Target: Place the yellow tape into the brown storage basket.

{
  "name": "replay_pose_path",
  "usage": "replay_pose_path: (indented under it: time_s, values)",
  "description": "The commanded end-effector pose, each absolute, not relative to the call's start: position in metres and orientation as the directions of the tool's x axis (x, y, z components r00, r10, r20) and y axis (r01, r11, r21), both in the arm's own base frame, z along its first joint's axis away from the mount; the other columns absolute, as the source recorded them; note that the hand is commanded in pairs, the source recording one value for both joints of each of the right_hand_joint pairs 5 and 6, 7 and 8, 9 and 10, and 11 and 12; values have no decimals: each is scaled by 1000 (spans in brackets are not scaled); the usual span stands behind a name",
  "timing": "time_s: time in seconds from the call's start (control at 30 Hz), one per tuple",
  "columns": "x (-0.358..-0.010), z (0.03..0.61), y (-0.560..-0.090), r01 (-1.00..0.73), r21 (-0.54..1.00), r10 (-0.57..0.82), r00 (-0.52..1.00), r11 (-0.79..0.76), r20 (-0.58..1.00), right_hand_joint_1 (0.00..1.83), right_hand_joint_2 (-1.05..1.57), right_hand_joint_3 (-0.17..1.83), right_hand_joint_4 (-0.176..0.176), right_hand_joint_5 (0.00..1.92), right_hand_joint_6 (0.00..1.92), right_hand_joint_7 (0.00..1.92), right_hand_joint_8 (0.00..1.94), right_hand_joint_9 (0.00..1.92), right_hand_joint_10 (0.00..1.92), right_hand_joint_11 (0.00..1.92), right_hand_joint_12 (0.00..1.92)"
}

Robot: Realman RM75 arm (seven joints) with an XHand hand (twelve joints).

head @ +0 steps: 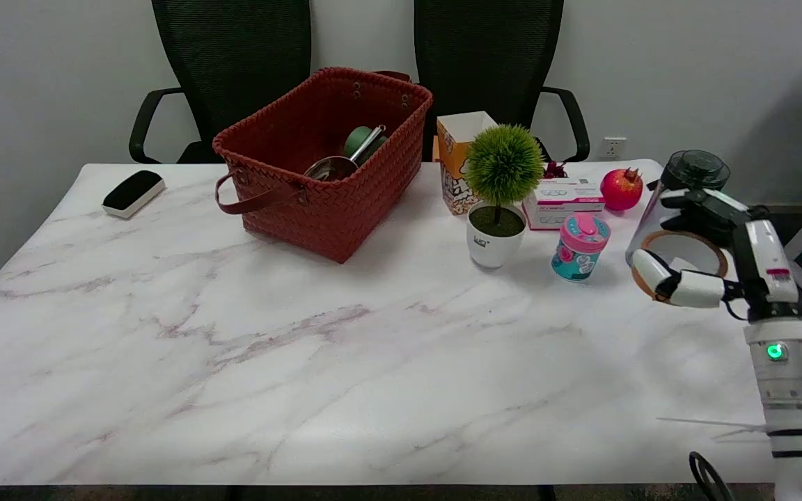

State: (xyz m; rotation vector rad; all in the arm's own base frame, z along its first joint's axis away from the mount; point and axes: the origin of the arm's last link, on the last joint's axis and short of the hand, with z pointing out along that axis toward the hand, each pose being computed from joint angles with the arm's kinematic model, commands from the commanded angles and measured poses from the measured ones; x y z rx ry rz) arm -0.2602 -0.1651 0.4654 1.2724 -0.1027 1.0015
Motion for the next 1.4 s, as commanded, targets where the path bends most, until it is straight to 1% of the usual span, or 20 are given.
replay_pose_path:
  time_s: [0.03,0.23,0.27,0.37,0.5,0.6,0.77,0.9,1.03,1.2,1.4]
  values:
    - [-187,416,-239,-408,901,440,789,-146,428,1246,372,1106,0,651,651,1086,1086,991,991,1920,1920]
    - [-180,404,-271,-410,900,379,816,-152,436,1239,335,1135,0,658,658,1103,1103,1012,1012,1920,1920]
    - [-179,400,-276,-403,902,374,821,-155,431,1215,330,1138,0,658,658,1103,1103,1015,1015,1920,1920]
    - [-177,392,-289,-380,913,360,839,-151,408,1218,308,1146,0,638,638,1086,1086,1006,1006,1920,1920]
    - [-169,384,-305,-362,920,352,850,-152,392,1203,236,1231,0,630,630,1069,1069,992,992,1920,1920]
    - [-157,375,-317,-331,927,363,853,-178,374,1218,201,1279,0,625,625,1049,1049,983,983,1920,1920]
    - [-125,357,-338,-264,937,397,854,-229,337,1216,111,1379,0,579,579,979,979,931,931,1920,1920]
    - [-106,339,-352,-211,944,392,870,-254,300,1223,43,1436,0,542,542,925,925,896,896,1920,1920]
    - [-88,315,-361,-163,941,395,876,-295,276,1227,4,1464,0,530,530,909,909,883,883,1920,1920]
    - [-71,288,-366,-86,948,413,885,-307,214,1232,-15,1472,0,524,524,903,903,885,885,1920,1920]
    - [-49,264,-374,-51,939,435,877,-341,205,1232,-18,1496,0,549,549,920,920,902,902,1920,1920]
